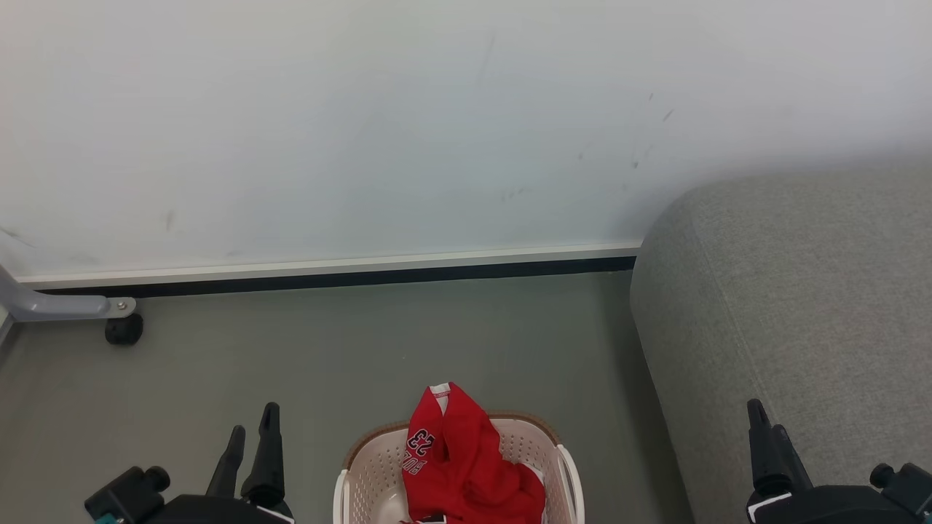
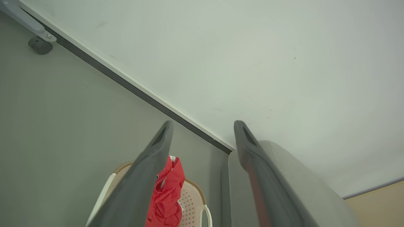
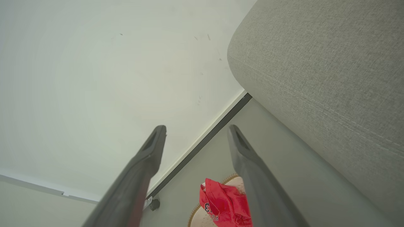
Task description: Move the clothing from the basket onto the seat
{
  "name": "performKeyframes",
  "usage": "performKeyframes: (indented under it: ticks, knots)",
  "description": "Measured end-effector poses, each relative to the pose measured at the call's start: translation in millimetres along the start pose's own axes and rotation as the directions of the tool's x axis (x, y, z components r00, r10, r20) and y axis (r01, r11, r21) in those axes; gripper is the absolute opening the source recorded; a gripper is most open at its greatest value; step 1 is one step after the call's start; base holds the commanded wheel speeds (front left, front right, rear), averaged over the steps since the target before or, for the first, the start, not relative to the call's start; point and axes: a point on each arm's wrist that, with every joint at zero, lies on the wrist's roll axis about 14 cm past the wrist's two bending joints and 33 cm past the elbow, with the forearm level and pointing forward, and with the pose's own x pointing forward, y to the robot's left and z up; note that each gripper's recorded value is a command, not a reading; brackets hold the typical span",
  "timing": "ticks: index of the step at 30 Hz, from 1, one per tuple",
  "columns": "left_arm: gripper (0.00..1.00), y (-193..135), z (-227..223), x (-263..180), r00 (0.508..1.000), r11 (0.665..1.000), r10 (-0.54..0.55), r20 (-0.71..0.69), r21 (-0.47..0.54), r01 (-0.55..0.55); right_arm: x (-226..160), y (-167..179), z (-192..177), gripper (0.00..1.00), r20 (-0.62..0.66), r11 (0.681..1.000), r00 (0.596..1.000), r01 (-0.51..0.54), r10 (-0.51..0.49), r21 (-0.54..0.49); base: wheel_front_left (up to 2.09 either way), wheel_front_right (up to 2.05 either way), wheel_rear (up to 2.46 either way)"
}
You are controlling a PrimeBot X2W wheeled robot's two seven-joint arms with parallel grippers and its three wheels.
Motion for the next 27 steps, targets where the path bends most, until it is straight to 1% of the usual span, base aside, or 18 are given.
performKeyframes:
  ticks: [4, 9, 17, 19, 23, 27]
  knots:
    - [1.0, -1, -1, -1, 1.0, 0.996, -0.005, 0.002, 0.094, 0.005, 0, 4, -1, 1.0, 0.0, 0.997, 1.0, -0.012, 0.012, -0.079, 0.0, 0.0, 0.0]
    - [1.0, -3, 0, -3, 1.0, 0.979, -0.015, 0.01, 0.203, 0.012, -2, 8, -2, 1.0, 0.003, 0.984, 1.0, -0.028, 0.029, -0.174, 0.0, 0.0, 0.0]
    - [1.0, -2, -1, -9, 0.999, 0.929, -0.022, 0.026, 0.371, 0.011, -7, 12, -8, 1.0, 0.001, 0.951, 0.999, -0.045, 0.047, -0.307, 0.0, 0.0, 0.0]
    - [1.0, -2, 0, -9, 0.999, 0.923, -0.022, 0.031, 0.385, 0.009, -8, 12, -9, 1.0, -0.002, 0.946, 0.999, -0.046, 0.048, -0.322, 0.0, 0.0, 0.0]
    - [1.0, 0, 0, -12, 0.999, 0.894, -0.021, 0.045, 0.449, -0.002, -9, 16, -8, 1.0, 0.007, 0.92, 0.998, -0.061, 0.069, -0.387, 0.0, 0.0, 0.0]
    - [1.0, 1, 0, -16, 0.998, 0.857, -0.024, 0.052, 0.515, -0.006, -11, 21, -9, 1.0, 0.012, 0.892, 0.996, -0.073, 0.087, -0.447, 0.0, 0.0, 0.0]
